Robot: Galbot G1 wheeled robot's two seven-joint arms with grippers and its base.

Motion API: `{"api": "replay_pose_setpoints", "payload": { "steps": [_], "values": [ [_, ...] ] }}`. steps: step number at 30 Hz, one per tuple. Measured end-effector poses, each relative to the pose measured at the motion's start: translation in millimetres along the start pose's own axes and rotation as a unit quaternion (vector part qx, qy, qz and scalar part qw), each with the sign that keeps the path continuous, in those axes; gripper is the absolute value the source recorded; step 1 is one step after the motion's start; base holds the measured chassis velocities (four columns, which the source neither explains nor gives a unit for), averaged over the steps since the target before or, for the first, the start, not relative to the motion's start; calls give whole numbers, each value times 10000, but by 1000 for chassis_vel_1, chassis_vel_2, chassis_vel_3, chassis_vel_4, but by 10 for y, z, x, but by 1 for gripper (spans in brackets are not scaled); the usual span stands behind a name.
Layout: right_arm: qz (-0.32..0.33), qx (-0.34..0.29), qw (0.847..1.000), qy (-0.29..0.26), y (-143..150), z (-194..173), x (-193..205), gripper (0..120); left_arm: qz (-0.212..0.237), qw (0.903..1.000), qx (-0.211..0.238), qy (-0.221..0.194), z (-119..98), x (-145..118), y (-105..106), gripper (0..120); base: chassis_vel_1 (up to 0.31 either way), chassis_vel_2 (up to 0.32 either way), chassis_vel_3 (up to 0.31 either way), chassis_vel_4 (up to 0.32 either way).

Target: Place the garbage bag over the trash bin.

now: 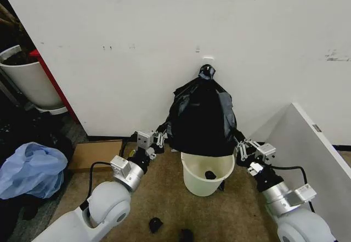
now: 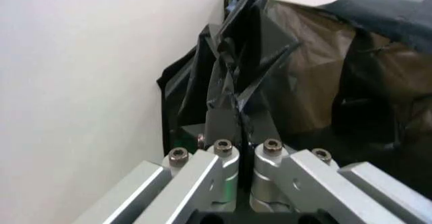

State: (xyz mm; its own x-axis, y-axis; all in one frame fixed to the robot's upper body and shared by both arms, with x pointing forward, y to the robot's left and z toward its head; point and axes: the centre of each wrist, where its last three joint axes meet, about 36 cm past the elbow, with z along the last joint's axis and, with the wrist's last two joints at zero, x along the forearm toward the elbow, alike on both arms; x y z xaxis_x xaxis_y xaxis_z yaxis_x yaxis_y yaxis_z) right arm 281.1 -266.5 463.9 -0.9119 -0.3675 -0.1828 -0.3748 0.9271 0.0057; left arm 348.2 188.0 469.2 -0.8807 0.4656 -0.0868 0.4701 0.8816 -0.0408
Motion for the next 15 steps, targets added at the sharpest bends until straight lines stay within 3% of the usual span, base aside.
{"api": "replay_pose_setpoints", "payload": {
  "steps": [15],
  "values": [
    [311,-117,9984,466,-115,293,272,0,46,9998,-1,207,197,-100,-5,0,0,0,0,0]
  ]
}}
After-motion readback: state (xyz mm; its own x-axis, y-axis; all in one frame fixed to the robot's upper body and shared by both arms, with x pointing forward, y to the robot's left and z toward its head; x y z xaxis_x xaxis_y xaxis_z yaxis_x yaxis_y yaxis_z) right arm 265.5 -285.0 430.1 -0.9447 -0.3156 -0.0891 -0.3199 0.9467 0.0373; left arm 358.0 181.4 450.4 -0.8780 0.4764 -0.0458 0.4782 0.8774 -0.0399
